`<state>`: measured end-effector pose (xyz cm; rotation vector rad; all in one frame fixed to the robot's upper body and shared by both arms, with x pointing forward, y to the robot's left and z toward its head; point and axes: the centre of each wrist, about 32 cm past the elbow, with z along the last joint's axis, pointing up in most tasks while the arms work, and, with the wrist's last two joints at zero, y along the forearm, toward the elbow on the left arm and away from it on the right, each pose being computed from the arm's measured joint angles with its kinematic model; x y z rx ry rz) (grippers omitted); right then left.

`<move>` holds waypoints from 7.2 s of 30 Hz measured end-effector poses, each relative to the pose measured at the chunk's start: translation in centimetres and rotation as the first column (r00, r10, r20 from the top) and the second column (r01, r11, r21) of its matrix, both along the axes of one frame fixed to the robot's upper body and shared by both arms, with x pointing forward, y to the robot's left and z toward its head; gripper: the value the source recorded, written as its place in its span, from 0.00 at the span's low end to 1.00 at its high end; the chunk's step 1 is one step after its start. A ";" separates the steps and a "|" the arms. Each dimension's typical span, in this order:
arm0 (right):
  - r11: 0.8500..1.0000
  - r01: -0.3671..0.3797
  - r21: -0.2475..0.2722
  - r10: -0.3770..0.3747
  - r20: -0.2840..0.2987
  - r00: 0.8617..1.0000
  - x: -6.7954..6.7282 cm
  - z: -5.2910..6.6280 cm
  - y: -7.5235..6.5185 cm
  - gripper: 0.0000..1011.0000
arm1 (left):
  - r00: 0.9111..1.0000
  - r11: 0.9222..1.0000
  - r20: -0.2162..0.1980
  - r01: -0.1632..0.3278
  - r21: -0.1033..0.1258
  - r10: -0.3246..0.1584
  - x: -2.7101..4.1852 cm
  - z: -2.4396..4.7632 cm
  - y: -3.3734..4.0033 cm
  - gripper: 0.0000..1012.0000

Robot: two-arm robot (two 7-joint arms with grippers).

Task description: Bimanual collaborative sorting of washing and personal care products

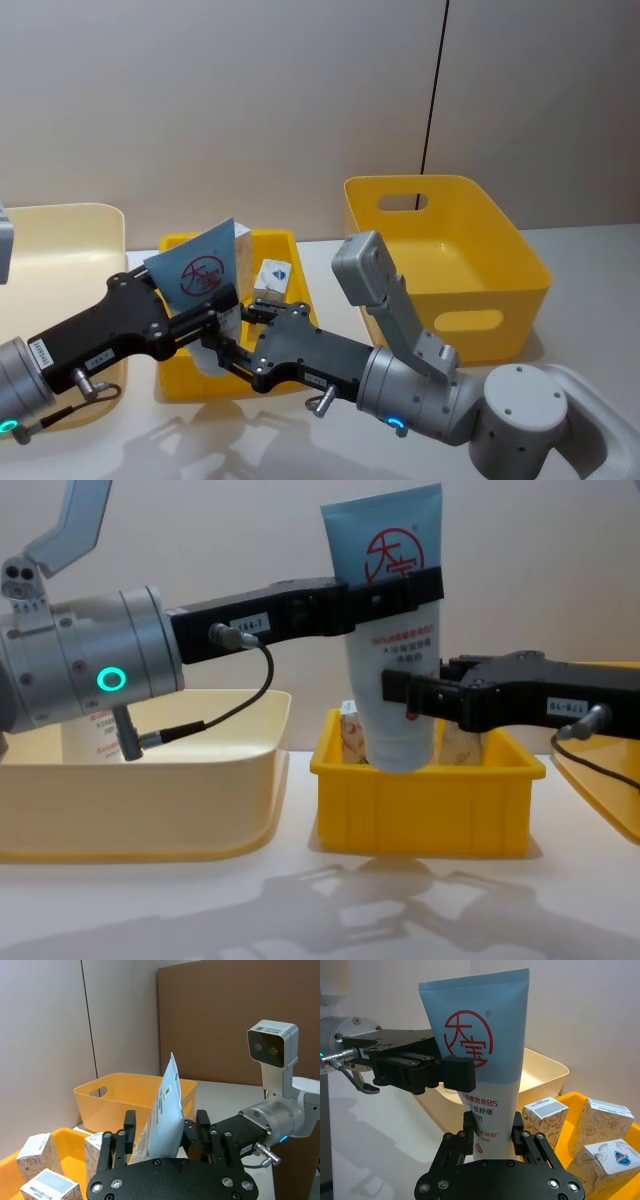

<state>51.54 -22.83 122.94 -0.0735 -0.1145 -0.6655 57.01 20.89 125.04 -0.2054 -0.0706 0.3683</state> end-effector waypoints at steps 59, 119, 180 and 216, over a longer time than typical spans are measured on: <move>0.881 0.449 0.146 -0.472 0.214 0.855 -1.9 1.8 -7.7 0.35 | 1.000 1.000 0.000 -0.002 0.000 0.002 0.00 0.00 0.01 0.99; 0.636 0.771 -0.028 -0.770 0.043 0.637 1.9 1.9 -9.1 0.37 | 1.000 1.000 0.000 -0.002 0.000 0.002 0.00 0.00 0.02 0.99; 0.746 0.662 0.073 -0.666 0.065 0.743 -0.6 0.2 -6.9 0.99 | 0.976 0.973 -0.003 -0.218 0.083 0.219 -2.05 -1.50 -0.25 0.99; 0.841 0.527 0.126 -0.529 -0.012 0.848 -7.2 -4.1 -0.9 0.99 | 0.786 0.763 0.108 -0.618 0.189 0.609 -6.62 -4.12 -0.88 0.99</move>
